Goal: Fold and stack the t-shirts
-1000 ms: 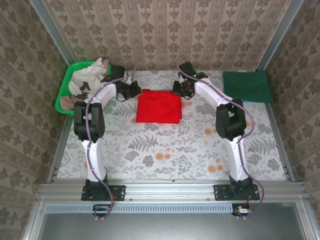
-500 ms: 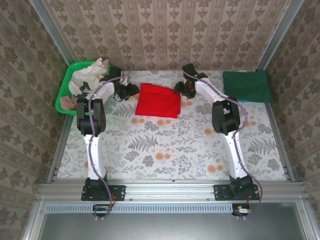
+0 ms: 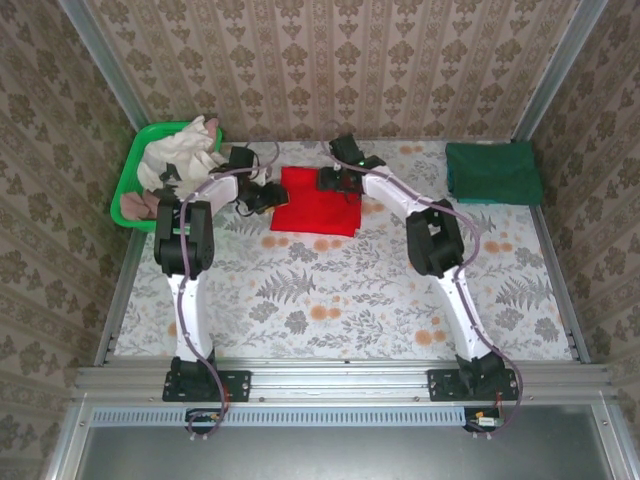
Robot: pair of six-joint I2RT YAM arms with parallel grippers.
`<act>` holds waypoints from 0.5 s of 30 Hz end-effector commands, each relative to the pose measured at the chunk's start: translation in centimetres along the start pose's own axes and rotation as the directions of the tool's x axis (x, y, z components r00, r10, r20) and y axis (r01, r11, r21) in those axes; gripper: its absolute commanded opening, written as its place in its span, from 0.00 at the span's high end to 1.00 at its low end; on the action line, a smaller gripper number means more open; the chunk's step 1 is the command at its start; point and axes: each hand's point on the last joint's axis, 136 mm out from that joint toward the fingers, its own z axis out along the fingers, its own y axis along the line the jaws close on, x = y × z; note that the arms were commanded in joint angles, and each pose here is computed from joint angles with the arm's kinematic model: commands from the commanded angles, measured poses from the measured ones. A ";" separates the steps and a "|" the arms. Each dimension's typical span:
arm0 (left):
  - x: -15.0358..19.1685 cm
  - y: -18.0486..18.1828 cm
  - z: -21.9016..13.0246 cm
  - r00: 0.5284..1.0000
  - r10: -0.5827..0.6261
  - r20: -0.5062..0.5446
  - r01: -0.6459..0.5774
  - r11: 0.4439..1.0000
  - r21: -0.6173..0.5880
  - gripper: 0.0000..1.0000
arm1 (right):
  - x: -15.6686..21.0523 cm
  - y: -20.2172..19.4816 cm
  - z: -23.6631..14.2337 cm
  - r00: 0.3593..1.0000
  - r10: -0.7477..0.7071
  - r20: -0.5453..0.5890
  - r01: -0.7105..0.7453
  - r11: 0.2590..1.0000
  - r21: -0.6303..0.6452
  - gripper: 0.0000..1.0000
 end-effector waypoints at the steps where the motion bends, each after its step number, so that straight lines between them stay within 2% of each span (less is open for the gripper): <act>1: 2.1 1.5 0.5 0.999 -0.018 -0.043 0.017 0.999 -0.028 0.56 | 2.4 -3.2 2.0 0.991 0.042 -0.129 -0.032 0.996 0.081 0.36; 4: 3.7 1.0 -0.2 0.998 -0.013 -0.058 0.013 1.000 -0.001 0.58 | 3.1 -1.3 2.7 0.986 0.068 -0.155 -0.068 0.998 0.003 0.36; 8: 7.0 -0.2 -1.8 0.998 -0.011 -0.063 0.014 0.999 0.048 0.59 | 7.3 1.1 2.1 0.964 -0.012 -0.264 0.009 1.000 -0.013 0.36; 11: 10.2 -1.3 -3.5 0.998 -0.021 -0.062 0.027 0.995 0.097 0.60 | 11.2 2.1 0.2 0.947 -0.085 -0.310 0.080 0.996 -0.030 0.36; 15: 13.5 -1.2 -6.7 0.998 -0.049 -0.030 0.051 0.995 0.080 0.58 | 16.1 0.8 -3.7 0.934 -0.101 -0.341 0.098 0.995 -0.024 0.35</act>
